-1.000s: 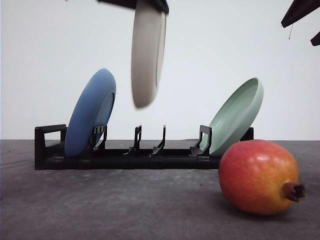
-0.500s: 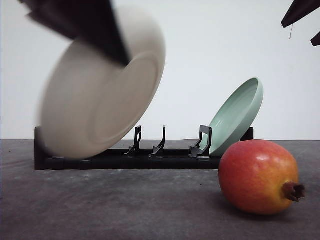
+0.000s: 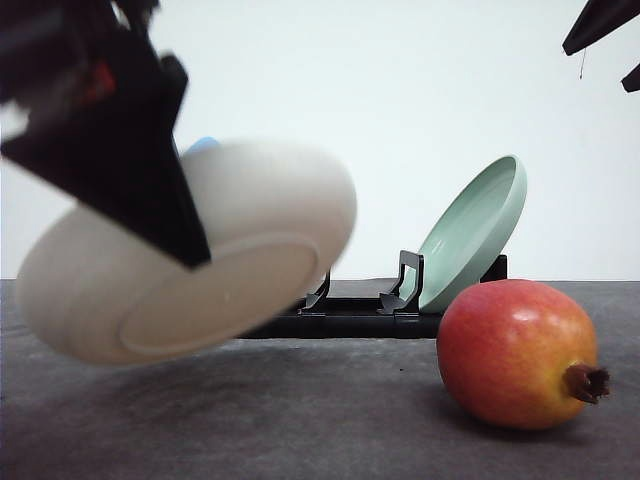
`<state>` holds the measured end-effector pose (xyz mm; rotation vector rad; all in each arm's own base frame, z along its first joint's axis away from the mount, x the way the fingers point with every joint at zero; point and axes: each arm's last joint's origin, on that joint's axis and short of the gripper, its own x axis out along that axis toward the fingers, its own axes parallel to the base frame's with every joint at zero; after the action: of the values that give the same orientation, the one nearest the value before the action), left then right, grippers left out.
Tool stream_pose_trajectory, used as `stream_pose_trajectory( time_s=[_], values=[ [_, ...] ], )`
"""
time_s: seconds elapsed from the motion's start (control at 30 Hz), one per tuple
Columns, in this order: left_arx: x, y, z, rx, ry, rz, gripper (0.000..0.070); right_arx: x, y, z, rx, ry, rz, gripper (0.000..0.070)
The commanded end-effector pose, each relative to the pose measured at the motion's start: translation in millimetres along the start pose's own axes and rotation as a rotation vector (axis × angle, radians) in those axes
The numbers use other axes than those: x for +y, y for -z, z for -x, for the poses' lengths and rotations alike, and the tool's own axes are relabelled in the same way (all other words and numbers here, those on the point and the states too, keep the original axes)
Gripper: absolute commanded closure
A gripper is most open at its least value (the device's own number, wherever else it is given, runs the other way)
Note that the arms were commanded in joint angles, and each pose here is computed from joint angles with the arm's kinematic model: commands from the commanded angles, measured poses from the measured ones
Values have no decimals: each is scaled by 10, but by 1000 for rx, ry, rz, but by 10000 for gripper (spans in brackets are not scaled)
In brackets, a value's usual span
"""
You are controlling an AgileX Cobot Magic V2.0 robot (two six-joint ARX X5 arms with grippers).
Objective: Place pomegranate in white plate
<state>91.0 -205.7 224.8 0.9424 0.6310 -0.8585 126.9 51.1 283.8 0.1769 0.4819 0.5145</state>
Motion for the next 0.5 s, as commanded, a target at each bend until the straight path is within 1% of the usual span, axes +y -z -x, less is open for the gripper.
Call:
stream_pose_trajectory(
  time_s=[0.0,0.13,0.23,0.4,0.43,0.47],
  values=[
    [-49,-50,-54,6,2,-66,694,22,-52,18,-19,-8,12,288],
    [-131,-75,-207,50,2,-107,694,22,-52,18,-19,-8,12,288],
    [-188,-77,-322,92,4,-148,674,22,-52,18,-19,-8,12,288],
    [-263,-42,-502,177,-1,-185,669,22,-52,18,-19,-8,12,288],
    [-274,-38,-523,186,0,-190,661,22,-52,18,-19,-8,12,288],
    [-281,-35,-536,191,0,-191,630,22,-52,18,-19,-8,12,288]
  ],
)
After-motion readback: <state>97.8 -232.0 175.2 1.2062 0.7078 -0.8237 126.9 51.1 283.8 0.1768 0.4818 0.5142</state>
